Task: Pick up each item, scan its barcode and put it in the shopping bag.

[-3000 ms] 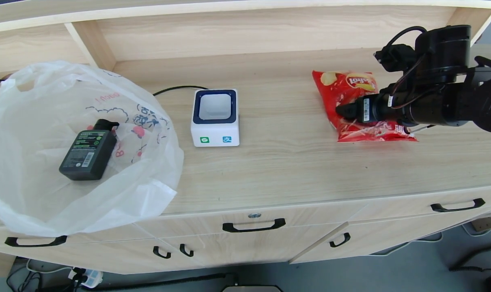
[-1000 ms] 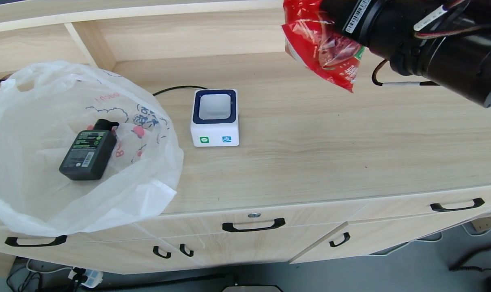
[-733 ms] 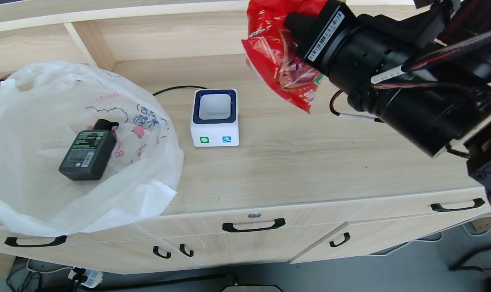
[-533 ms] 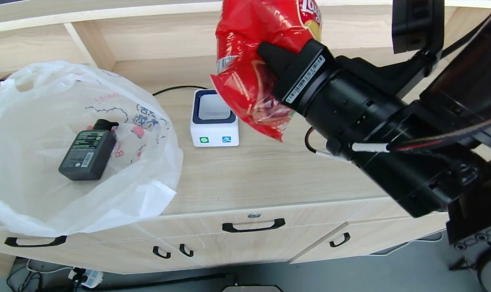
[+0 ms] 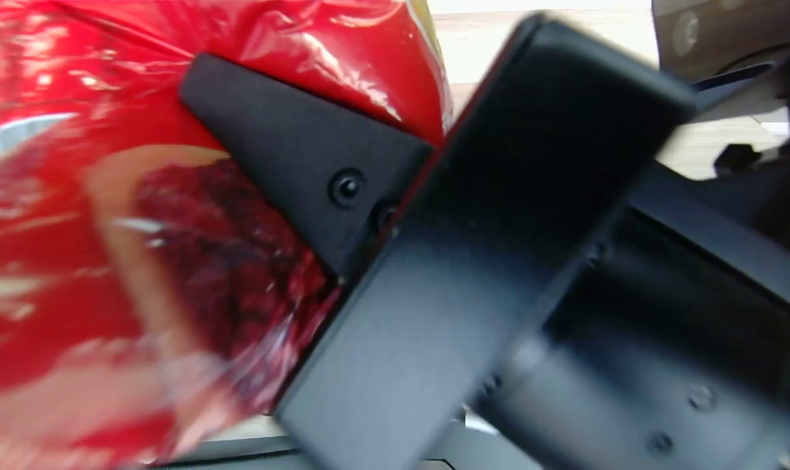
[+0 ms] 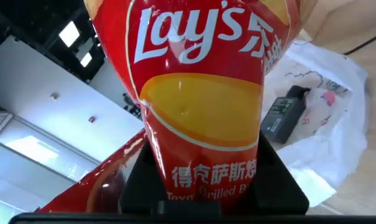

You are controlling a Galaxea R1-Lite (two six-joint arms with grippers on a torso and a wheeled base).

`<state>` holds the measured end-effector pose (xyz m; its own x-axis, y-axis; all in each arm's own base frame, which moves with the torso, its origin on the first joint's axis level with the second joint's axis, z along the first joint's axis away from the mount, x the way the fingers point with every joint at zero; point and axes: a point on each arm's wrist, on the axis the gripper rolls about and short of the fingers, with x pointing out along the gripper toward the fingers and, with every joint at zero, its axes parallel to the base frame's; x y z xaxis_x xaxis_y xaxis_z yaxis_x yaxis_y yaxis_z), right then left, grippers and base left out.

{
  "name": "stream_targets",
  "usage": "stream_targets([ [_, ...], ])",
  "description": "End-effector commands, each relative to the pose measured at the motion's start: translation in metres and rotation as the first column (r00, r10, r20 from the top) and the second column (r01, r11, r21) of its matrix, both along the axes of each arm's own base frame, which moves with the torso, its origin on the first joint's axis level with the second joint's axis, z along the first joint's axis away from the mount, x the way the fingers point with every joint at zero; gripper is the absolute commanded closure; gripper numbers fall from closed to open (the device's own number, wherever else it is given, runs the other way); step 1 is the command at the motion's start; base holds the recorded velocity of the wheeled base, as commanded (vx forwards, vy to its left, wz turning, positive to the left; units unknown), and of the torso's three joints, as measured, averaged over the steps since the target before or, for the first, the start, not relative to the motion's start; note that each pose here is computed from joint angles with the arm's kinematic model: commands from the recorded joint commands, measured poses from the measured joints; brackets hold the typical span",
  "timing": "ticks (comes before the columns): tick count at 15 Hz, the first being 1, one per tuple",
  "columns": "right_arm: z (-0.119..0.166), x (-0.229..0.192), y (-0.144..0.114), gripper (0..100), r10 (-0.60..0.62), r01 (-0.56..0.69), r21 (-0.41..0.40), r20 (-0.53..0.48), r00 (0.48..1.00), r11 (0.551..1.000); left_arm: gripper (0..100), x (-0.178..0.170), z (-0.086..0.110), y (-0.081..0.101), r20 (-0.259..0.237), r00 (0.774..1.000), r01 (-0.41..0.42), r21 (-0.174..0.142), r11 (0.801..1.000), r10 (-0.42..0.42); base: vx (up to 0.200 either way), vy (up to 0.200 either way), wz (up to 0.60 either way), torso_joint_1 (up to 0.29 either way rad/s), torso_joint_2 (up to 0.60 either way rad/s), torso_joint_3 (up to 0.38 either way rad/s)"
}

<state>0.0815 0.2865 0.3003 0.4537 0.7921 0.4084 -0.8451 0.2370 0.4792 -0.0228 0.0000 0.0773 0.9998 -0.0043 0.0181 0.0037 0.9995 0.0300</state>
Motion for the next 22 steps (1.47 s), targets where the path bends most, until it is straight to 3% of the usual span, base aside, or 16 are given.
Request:
stream_targets([
  [1,0.002,-0.016,-0.004,100,0.07,-0.07,0.01,0.005,0.998,0.998,0,0.0,0.0,0.0,0.0,1.0,0.0,-0.001,1.0,0.0,0.0,0.0,0.0,0.0,0.0,0.0],
  [6,-0.02,-0.019,-0.02,100,0.151,-0.152,-0.027,-0.033,0.988,0.988,0,0.0,0.001,0.0,0.005,1.0,-0.001,0.007,1.0,0.001,0.0,0.0,0.0,0.0,0.0,0.0],
  [9,-0.029,-0.001,-0.031,100,0.118,-0.122,-0.038,-0.076,0.99,0.992,0,0.0,0.001,0.0,0.006,1.0,-0.001,0.008,1.0,0.001,0.0,0.0,0.0,0.0,0.0,0.0],
  [13,-0.041,0.024,-0.058,100,0.172,-0.169,0.028,-0.187,0.967,0.985,0,0.0,0.001,0.0,0.008,1.0,-0.001,0.042,0.999,0.0,0.0,0.0,0.0,0.0,0.0,0.0],
  [15,-0.045,0.02,-0.079,100,0.248,-0.244,0.046,-0.167,0.954,0.969,0,0.0,0.001,0.0,0.007,1.0,-0.001,0.039,0.999,0.0,0.0,0.0,0.0,0.0,0.0,0.0],
  [18,-0.045,0.016,-0.1,100,0.273,-0.253,0.125,-0.183,0.945,0.959,0,0.0,0.001,0.0,0.008,1.0,-0.001,0.042,0.999,0.0,0.0,0.0,0.0,0.0,0.0,0.0],
  [22,-0.034,0.029,-0.107,100,0.288,-0.256,0.177,-0.185,0.94,0.95,0,0.0,0.001,0.0,0.007,1.0,-0.001,0.039,0.999,0.0,0.0,0.0,0.0,0.0,0.0,0.0],
])
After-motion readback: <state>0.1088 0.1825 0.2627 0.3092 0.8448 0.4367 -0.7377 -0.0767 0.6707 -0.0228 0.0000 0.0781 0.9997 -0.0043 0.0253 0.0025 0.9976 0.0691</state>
